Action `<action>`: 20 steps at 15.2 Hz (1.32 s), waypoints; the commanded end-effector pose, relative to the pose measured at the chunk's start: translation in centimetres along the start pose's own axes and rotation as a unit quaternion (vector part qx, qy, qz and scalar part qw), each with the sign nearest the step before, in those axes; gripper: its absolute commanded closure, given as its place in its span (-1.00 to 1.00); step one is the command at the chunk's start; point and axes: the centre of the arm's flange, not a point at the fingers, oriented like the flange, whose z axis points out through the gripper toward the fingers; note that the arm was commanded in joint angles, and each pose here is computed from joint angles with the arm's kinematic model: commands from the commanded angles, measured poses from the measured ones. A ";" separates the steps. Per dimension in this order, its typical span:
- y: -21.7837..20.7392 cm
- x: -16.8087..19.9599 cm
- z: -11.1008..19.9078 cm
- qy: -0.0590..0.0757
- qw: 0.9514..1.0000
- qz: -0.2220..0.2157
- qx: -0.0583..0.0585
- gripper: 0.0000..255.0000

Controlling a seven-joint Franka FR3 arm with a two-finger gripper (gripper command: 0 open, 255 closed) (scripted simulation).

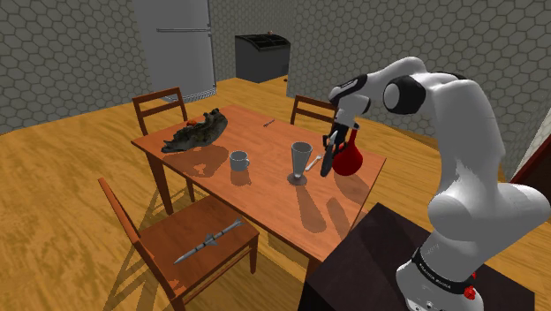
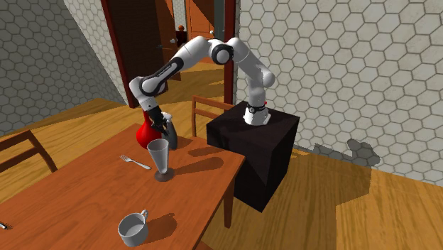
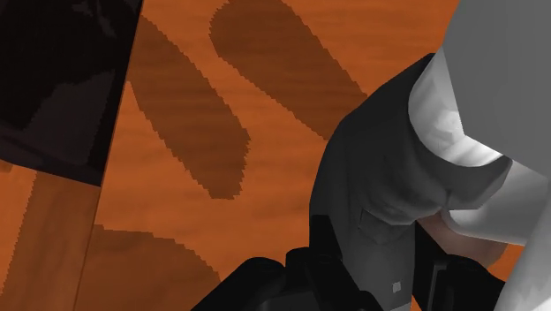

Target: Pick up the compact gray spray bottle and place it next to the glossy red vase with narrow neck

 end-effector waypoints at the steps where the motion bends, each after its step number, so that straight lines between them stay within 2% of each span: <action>1: 0.1 0.6 0.9 0.000 1.000 0.000 0.000 1.00; 13: 0.1 3.8 6.3 0.000 1.000 0.000 0.000 1.00; 20: 0.0 3.8 6.3 0.000 1.000 0.000 0.000 1.00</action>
